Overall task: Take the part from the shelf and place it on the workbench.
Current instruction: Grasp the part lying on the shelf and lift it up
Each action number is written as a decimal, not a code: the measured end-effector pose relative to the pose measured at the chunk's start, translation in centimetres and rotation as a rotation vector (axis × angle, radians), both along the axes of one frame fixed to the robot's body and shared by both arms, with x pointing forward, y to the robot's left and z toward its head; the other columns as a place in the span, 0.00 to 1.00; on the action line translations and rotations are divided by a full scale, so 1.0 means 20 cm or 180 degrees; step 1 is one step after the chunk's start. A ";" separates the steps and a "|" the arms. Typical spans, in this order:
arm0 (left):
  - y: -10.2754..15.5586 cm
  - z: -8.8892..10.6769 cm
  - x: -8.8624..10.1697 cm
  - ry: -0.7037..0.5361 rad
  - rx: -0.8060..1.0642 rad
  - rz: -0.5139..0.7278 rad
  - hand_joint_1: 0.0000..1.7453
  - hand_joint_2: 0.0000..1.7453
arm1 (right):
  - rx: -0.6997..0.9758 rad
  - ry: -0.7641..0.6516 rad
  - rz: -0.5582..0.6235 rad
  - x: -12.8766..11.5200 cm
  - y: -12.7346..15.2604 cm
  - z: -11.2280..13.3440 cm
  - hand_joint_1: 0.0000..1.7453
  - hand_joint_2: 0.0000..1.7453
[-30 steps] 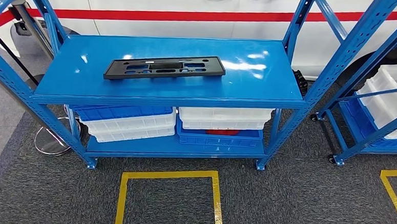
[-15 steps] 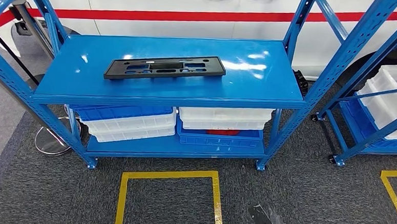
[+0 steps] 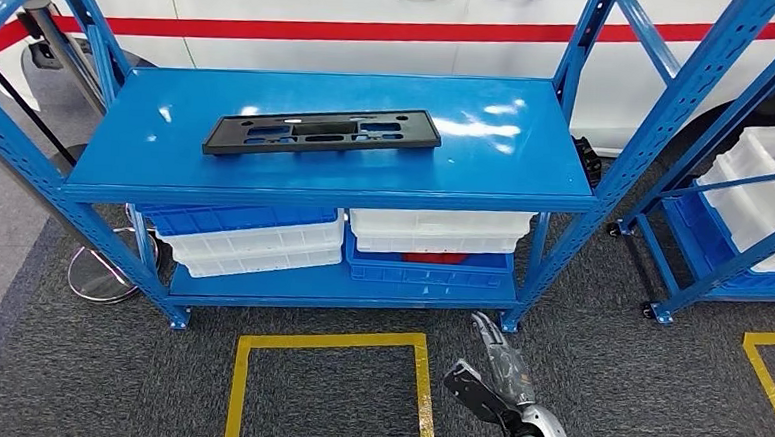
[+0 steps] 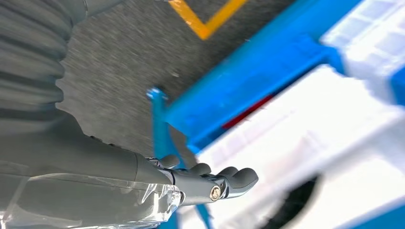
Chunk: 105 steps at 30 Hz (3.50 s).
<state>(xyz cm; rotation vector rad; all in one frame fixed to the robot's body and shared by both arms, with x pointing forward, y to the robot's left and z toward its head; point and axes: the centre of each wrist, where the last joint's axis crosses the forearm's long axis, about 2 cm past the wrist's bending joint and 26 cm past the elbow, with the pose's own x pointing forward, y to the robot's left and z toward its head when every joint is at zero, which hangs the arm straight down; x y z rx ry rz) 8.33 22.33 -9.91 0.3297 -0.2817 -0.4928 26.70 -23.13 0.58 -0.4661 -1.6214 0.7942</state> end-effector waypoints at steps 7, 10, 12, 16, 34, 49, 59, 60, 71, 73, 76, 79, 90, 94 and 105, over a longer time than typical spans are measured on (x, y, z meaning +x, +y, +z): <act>0.00 0.00 0.01 -0.0008 0.0033 -0.0064 0.00 0.00 | 0.0076 -0.0523 0.0327 0.03 0.08 0.17 0.00 0.00; 0.00 0.00 0.02 -0.0016 0.0035 -0.0097 0.00 0.00 | -0.0018 -0.0783 0.0479 0.11 0.10 0.29 0.00 0.75; 0.00 0.00 0.02 -0.0023 0.0033 -0.0105 0.00 0.00 | -0.0150 -0.0933 0.0566 0.19 0.10 0.37 0.00 1.00; 0.00 0.00 0.02 -0.0024 0.0021 -0.0098 0.00 0.25 | -0.0417 -0.1133 0.0681 0.34 0.11 0.50 0.00 1.00; 0.01 -0.01 -0.04 -0.0227 -0.0378 0.0612 0.00 0.00 | -0.0990 -0.0836 0.0970 0.71 0.17 0.66 0.00 1.00; 0.02 -0.01 -0.04 -0.0376 -0.0623 0.0842 0.00 0.00 | -0.0912 -0.0698 0.0943 0.71 0.15 0.63 0.00 1.00; 0.03 -0.02 -0.06 -0.0372 -0.0624 0.0918 0.00 0.00 | -0.1033 -0.1040 0.0959 0.75 0.19 0.72 0.00 1.00; 0.03 -0.02 -0.07 -0.0365 -0.0621 0.0919 0.00 0.00 | -0.1017 -0.1073 0.0967 0.76 0.20 0.75 0.00 1.00; 0.04 -0.02 -0.07 -0.0330 -0.0624 0.1029 0.00 0.00 | -0.1094 -0.1243 0.1254 0.85 0.29 1.00 0.00 1.00; 0.04 -0.02 -0.07 -0.0334 -0.0653 0.1033 0.00 0.00 | -0.1120 -0.1224 0.1274 0.85 0.30 1.00 0.00 1.00; 0.03 -0.02 -0.07 -0.0321 -0.0718 0.1036 0.00 0.00 | -0.1156 -0.1203 0.1288 0.84 0.31 0.98 0.00 1.00; 0.03 -0.02 -0.07 -0.0305 -0.0762 0.1058 0.00 0.00 | -0.1183 -0.1181 0.1301 0.84 0.30 0.95 0.00 1.00; 0.06 -0.03 -0.08 -0.0289 -0.0784 0.1197 0.00 0.00 | -0.1182 -0.1091 0.1434 0.81 0.40 0.93 0.00 1.00; 0.06 -0.03 -0.10 -0.0271 -0.0782 0.1220 0.00 0.00 | -0.1161 -0.1124 0.1445 0.82 0.41 0.96 0.00 1.00; 0.06 -0.03 -0.13 -0.0231 -0.0795 0.1227 0.00 0.00 | -0.1183 -0.1077 0.1505 0.82 0.43 0.96 0.00 1.00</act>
